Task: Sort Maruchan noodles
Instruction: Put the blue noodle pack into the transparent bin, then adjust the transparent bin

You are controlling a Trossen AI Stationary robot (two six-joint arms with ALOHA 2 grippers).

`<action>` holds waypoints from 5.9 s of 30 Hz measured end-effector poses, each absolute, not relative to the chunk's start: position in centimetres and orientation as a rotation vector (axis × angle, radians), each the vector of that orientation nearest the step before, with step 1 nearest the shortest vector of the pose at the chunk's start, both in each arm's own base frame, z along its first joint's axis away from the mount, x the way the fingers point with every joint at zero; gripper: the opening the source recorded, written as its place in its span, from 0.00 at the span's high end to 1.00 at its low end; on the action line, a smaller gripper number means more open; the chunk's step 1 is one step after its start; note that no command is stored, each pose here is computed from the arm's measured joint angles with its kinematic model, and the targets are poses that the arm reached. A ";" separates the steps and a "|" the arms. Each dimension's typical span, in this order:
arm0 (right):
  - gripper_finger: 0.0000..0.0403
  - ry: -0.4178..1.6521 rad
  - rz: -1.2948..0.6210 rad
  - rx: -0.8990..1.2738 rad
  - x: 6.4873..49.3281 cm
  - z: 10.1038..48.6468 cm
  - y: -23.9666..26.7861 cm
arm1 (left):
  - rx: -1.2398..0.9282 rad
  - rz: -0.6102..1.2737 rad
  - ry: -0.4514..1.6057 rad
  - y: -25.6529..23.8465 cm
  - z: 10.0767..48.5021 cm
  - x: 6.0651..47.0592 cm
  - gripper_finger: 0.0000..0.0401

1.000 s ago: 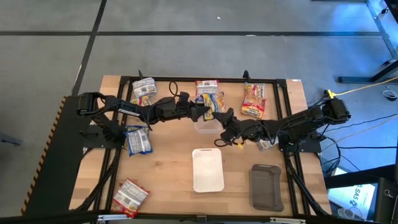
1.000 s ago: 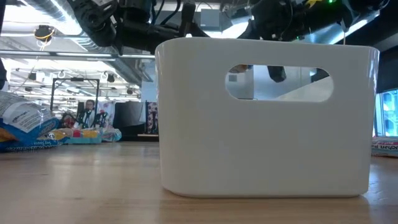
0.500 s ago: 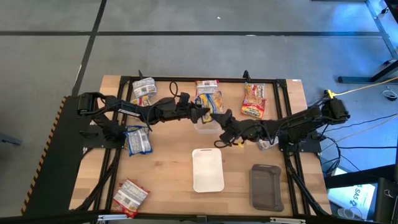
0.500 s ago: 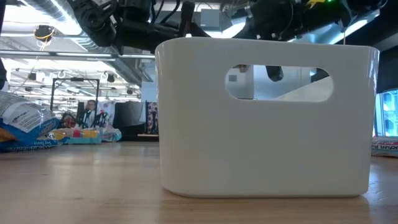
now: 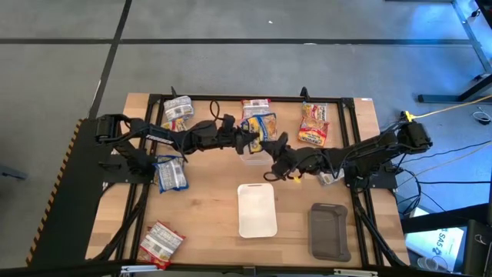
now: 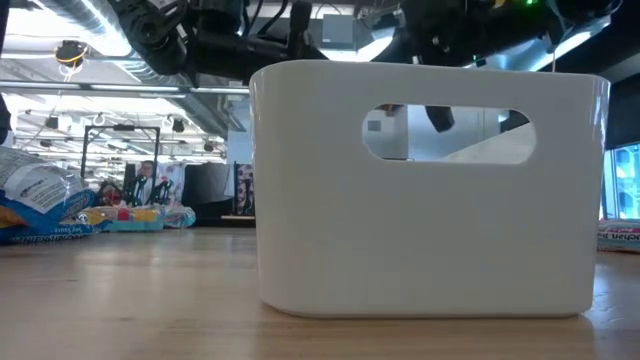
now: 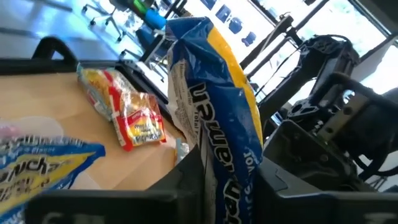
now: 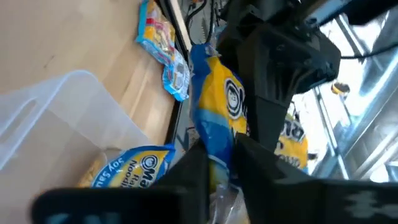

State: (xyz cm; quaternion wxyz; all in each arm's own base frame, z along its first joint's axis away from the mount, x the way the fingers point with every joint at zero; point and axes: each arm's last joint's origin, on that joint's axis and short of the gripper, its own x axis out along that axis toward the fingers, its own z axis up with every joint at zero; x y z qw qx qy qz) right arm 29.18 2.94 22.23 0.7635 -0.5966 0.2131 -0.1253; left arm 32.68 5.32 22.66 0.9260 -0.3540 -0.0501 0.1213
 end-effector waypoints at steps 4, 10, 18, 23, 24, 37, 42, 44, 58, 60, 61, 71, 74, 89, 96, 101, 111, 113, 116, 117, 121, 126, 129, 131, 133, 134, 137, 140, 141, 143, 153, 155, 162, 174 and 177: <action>0.63 0.468 -0.318 -1.265 28.9 22.4 3.9 | -0.681 0.238 -0.142 5.6 23.2 32.5 0.87; 0.44 0.420 -0.396 -1.083 26.3 24.5 6.7 | -0.500 0.192 -0.164 6.3 25.0 31.6 0.88; 0.38 0.442 0.055 -0.391 20.9 25.7 6.7 | -0.002 0.105 0.041 6.1 24.2 31.4 0.88; 0.38 0.468 0.109 -0.170 19.3 24.2 6.3 | 0.054 0.139 0.380 7.5 25.0 32.3 0.88; 0.38 0.479 0.096 -0.162 19.1 23.6 6.2 | 0.072 0.153 0.430 7.7 25.7 32.5 0.88; 0.38 0.460 -0.127 -0.178 18.6 21.0 5.3 | 0.033 0.101 0.922 11.1 32.8 35.5 0.88; 0.38 0.462 -0.136 -0.170 18.6 20.9 5.3 | 0.039 0.030 1.075 11.4 31.7 38.4 0.88; 0.38 0.463 -0.141 -0.159 18.6 20.9 5.3 | 0.050 0.014 1.102 11.5 31.3 39.4 0.88; 0.38 0.473 -0.148 -0.134 18.5 20.8 5.3 | 0.100 -0.035 1.180 11.3 28.7 41.0 0.88; 0.38 0.473 -0.149 -0.130 18.5 20.8 5.3 | 0.099 -0.031 1.181 11.5 28.5 41.0 0.88; 0.38 0.472 -0.150 -0.128 18.5 20.8 5.3 | 0.096 -0.030 1.188 11.6 28.3 41.0 0.88; 0.38 0.469 -0.154 -0.110 18.5 20.8 5.3 | 0.079 -0.016 1.210 12.4 26.3 40.7 0.88; 0.38 0.469 -0.155 -0.109 18.5 20.8 5.3 | 0.076 -0.014 1.231 12.5 25.6 40.5 0.88; 0.38 0.468 -0.158 -0.105 18.5 20.8 5.3 | 0.067 -0.067 1.336 13.3 21.1 41.1 0.88; 0.38 0.469 -0.156 -0.105 18.5 20.8 5.3 | 0.139 -0.071 1.333 13.0 21.1 41.4 0.88; 0.38 0.471 -0.156 -0.106 18.6 20.8 5.3 | 0.248 -0.016 1.344 13.1 21.9 41.7 0.86; 0.38 0.517 -0.157 -0.125 19.3 19.7 5.6 | 0.403 -0.007 1.331 13.2 23.0 42.1 0.70; 0.38 0.515 -0.157 -0.124 19.6 19.5 5.6 | 0.418 0.007 1.321 13.7 23.1 42.2 0.68; 0.38 0.524 -0.157 -0.128 19.8 19.3 5.7 | 0.434 0.030 1.290 14.2 23.2 42.4 0.68; 0.38 0.526 -0.157 -0.129 19.8 19.2 5.7 | 0.446 0.044 1.287 14.4 23.3 42.4 0.67; 0.38 0.528 -0.157 -0.131 19.9 19.1 5.8 | 0.514 0.089 1.311 15.0 23.4 42.3 0.67; 0.38 0.522 -0.156 -0.130 19.9 19.2 5.8 | 0.468 0.060 1.285 15.5 23.1 42.3 0.67; 0.38 0.522 -0.156 -0.131 19.9 19.2 5.8 | 0.462 0.061 1.276 15.3 23.1 42.4 0.67; 0.38 0.521 -0.155 -0.133 20.0 19.2 5.8 | 0.474 0.068 1.277 14.9 23.3 42.5 0.67; 0.38 0.519 -0.155 -0.133 20.0 19.2 5.8 | 0.499 0.092 1.278 14.6 23.6 42.6 0.67; 0.38 0.515 -0.154 -0.133 20.0 19.2 5.8 | 0.508 0.100 1.282 14.4 23.8 42.5 0.67; 0.38 0.513 -0.156 -0.134 20.0 19.2 5.8 | 0.517 0.125 1.278 14.1 24.3 42.4 0.67; 0.38 0.511 -0.163 -0.136 20.0 19.2 5.8 | 0.477 0.159 1.246 13.8 25.8 41.8 0.67; 0.38 0.510 -0.163 -0.136 20.0 19.3 5.8 | 0.441 0.154 1.237 13.6 26.5 41.4 0.67; 0.38 0.506 -0.170 -0.140 20.0 19.3 5.7 | 0.330 0.135 1.216 13.3 28.0 40.2 0.67; 0.38 0.530 -0.356 -0.190 20.8 18.5 3.9 | -0.114 0.271 1.203 11.5 25.9 29.1 0.68; 0.38 0.542 -0.344 -0.152 21.5 18.2 2.8 | -0.134 0.337 1.153 10.9 24.2 27.4 0.68; 0.38 0.537 -0.311 -0.024 23.7 16.6 -1.9 | -0.244 0.425 0.893 10.3 19.5 25.8 0.68; 0.38 0.565 -0.253 0.089 25.6 12.0 -6.6 | -0.259 0.425 0.858 10.7 14.7 27.7 0.68; 0.38 0.556 -0.243 0.098 25.9 11.2 -7.0 | -0.263 0.418 0.849 10.5 14.3 28.1 0.68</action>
